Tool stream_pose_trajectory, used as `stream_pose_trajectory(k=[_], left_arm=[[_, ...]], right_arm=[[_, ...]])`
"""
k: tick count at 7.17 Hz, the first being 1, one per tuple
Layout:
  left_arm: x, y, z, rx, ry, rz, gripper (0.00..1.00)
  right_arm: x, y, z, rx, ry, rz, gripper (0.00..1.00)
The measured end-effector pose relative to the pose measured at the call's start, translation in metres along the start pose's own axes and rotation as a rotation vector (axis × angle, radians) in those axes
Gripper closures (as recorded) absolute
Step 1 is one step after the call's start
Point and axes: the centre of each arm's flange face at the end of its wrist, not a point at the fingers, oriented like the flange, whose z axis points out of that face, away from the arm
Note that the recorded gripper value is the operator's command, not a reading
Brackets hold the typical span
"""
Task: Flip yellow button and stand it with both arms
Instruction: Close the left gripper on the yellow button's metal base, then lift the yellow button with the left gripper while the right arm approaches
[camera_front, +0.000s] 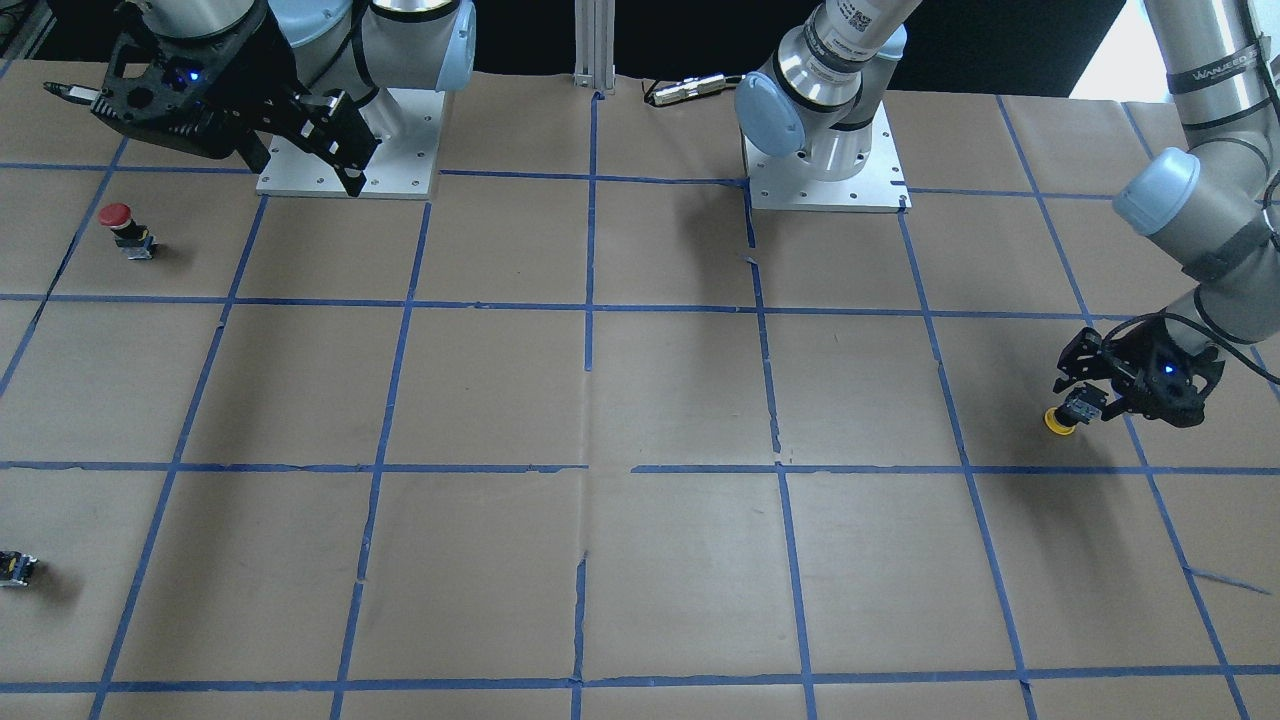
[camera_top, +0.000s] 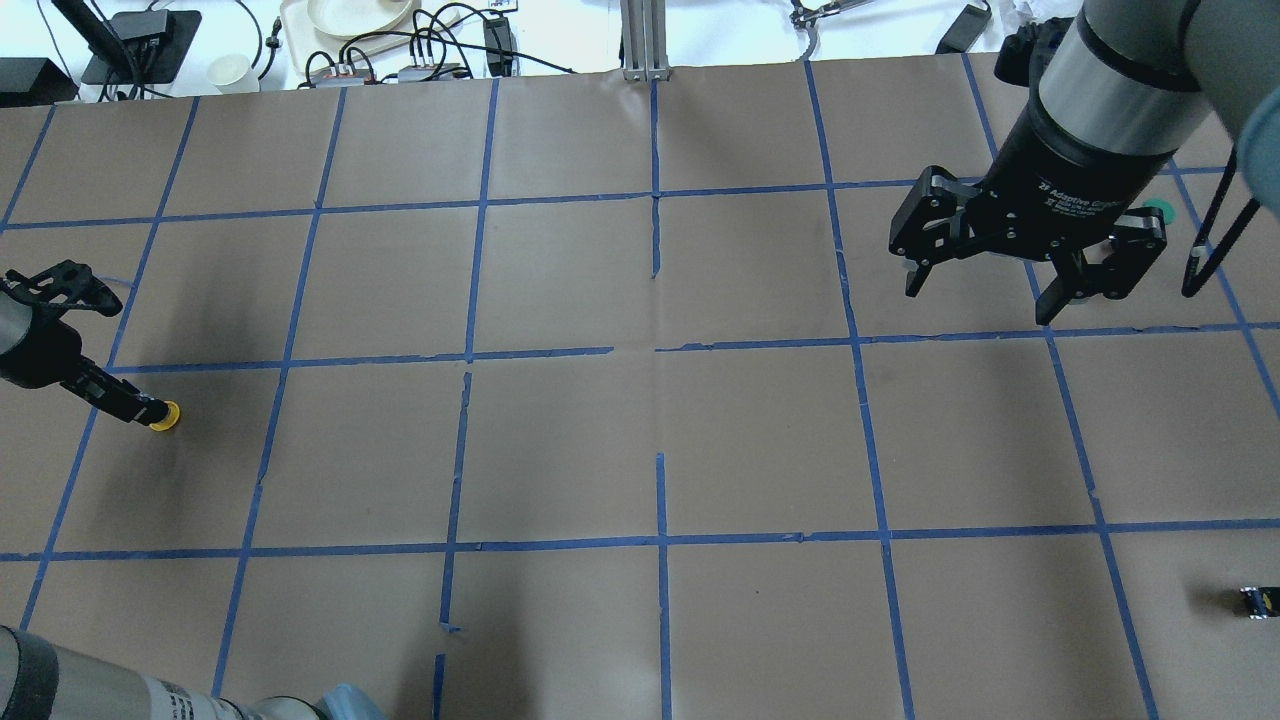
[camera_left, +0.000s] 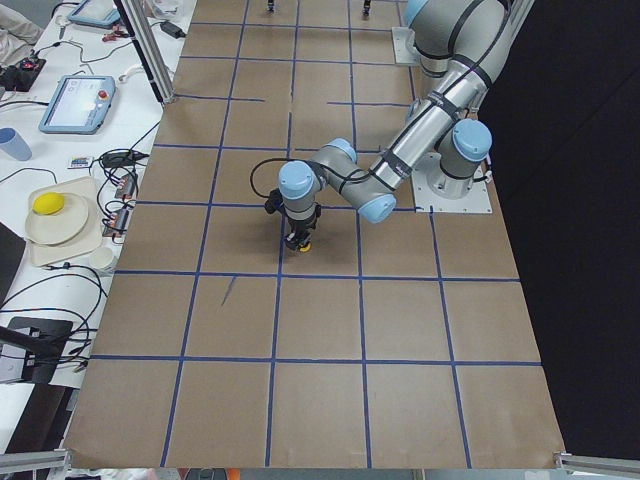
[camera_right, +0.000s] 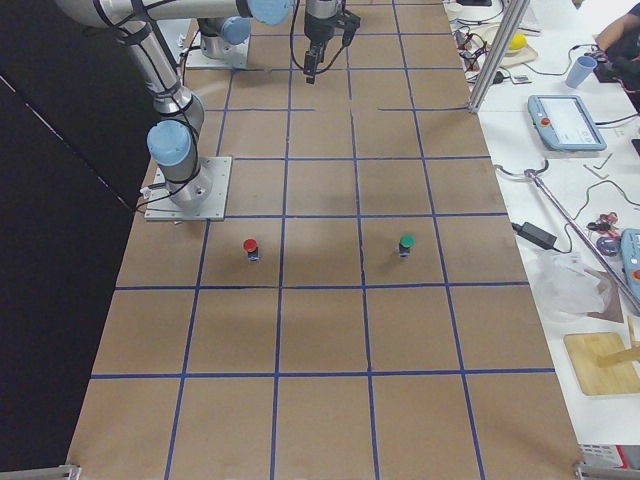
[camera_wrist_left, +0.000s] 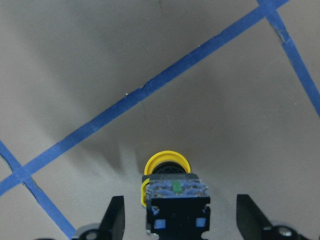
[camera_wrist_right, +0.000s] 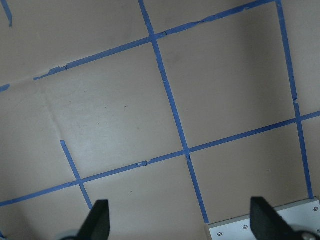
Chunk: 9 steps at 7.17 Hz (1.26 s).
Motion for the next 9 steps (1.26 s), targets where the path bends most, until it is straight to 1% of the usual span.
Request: stream_pose_trajectory(k=[2, 3, 4, 5, 6, 7, 8, 9], left_arm=[[-0.001, 0.000, -0.003, 0.001, -0.004, -0.005, 0.87], [-0.001, -0.003, -0.010, 0.007, -0.013, -0.007, 0.87], [0.006, -0.011, -0.028, 0.028, -0.021, 0.002, 0.87], [0.021, -0.023, -0.050, 0.071, 0.000, 0.021, 0.88], [0.040, -0.036, -0.070, 0.132, 0.042, 0.039, 0.91], [0.056, -0.047, -0.083, 0.196, 0.096, 0.048, 0.91], [0.071, -0.055, -0.087, 0.250, 0.166, 0.049, 0.91], [0.090, -0.064, -0.088, 0.308, 0.273, 0.042, 0.93]], right_arm=[[0.000, 0.001, 0.000, -0.001, 0.002, 0.000, 0.00], [0.001, 0.002, 0.002, -0.003, 0.006, -0.002, 0.00], [0.001, 0.003, 0.002, -0.002, 0.010, -0.003, 0.00], [0.001, 0.003, 0.002, -0.003, 0.008, -0.002, 0.00], [-0.002, 0.002, 0.002, -0.010, -0.017, 0.013, 0.00], [-0.007, 0.001, 0.000, -0.019, -0.063, 0.048, 0.00], [-0.011, 0.000, -0.002, -0.027, -0.103, 0.089, 0.00], [-0.014, -0.006, -0.006, -0.037, -0.153, 0.140, 0.00]])
